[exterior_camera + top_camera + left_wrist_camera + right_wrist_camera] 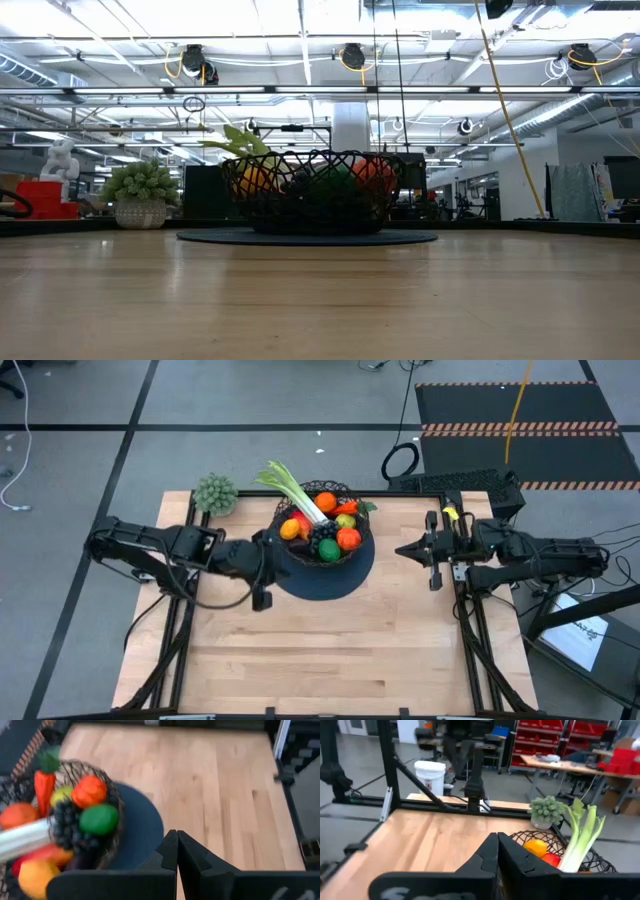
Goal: Build produce basket
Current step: Return to Home Position
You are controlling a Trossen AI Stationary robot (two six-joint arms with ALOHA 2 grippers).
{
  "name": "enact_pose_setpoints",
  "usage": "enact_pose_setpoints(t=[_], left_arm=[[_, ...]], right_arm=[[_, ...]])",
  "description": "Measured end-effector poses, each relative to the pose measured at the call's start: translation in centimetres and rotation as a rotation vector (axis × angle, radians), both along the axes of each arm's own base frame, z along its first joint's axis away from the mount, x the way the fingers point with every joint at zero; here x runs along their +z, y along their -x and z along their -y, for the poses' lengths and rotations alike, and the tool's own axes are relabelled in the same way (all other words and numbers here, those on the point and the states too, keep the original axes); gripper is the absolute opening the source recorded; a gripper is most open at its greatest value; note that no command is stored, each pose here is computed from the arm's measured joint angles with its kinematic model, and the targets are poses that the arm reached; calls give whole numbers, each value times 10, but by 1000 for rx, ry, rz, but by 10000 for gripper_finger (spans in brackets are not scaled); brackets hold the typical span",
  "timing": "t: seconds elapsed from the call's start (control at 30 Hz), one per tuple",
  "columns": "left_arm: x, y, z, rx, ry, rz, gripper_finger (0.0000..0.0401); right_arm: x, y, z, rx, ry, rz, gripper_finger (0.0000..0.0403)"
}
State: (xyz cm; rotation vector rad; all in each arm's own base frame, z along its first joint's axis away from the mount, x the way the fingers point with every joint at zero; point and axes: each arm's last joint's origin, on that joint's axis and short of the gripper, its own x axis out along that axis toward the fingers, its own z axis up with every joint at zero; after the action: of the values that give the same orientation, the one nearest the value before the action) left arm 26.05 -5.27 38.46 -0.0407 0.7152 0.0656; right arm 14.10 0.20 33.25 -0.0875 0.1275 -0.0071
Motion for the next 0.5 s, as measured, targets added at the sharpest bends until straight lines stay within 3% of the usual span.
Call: enact_pose_setpoints(t=[0.13, 0.33, 0.5], left_arm=[[-13, 10, -21, -2, 30, 93, 1], [-34, 39, -51, 83, 50, 226, 2], [-61, 68, -63, 102, -27, 97, 14]], right_arm=[[-26, 1, 0, 11, 63, -6, 0], [-61, 1, 0, 9, 56, 0, 0], [-87, 2, 2, -50, 0, 5, 0]])
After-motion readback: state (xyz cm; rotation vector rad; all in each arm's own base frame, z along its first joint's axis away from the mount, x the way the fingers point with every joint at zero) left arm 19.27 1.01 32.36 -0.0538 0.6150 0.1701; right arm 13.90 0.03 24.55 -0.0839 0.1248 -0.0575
